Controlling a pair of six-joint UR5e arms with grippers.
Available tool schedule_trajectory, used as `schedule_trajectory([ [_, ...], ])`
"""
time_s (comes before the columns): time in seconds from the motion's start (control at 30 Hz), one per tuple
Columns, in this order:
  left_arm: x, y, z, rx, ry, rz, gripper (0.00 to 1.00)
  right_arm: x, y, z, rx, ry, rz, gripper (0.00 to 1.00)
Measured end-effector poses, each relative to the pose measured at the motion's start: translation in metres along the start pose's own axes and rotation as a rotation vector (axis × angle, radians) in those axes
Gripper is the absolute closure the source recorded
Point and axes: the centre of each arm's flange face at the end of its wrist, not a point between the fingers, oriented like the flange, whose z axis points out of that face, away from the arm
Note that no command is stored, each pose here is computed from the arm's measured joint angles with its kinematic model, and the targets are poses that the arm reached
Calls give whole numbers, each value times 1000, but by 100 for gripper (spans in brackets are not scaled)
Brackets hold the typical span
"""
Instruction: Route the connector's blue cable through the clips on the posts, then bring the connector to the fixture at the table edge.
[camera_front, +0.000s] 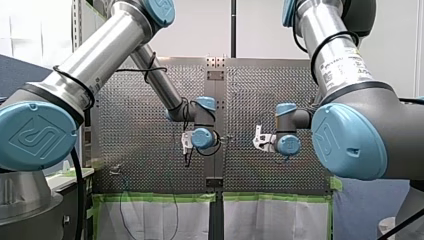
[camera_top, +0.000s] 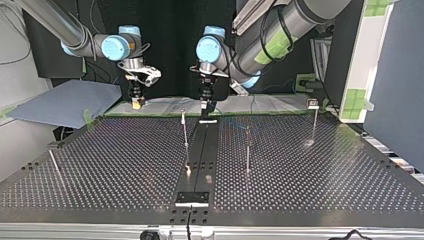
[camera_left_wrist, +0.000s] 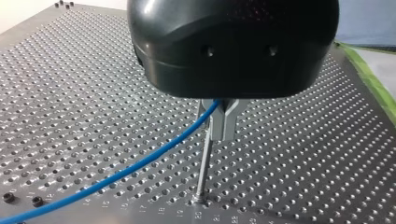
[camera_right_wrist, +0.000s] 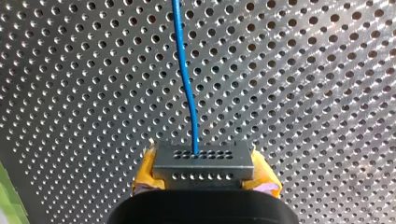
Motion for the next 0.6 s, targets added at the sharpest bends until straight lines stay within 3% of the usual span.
schedule_trajectory([
  [0.6, -3, -1, 6, 26, 0, -12, 100, 5, 14, 9, -16, 3, 3, 100],
])
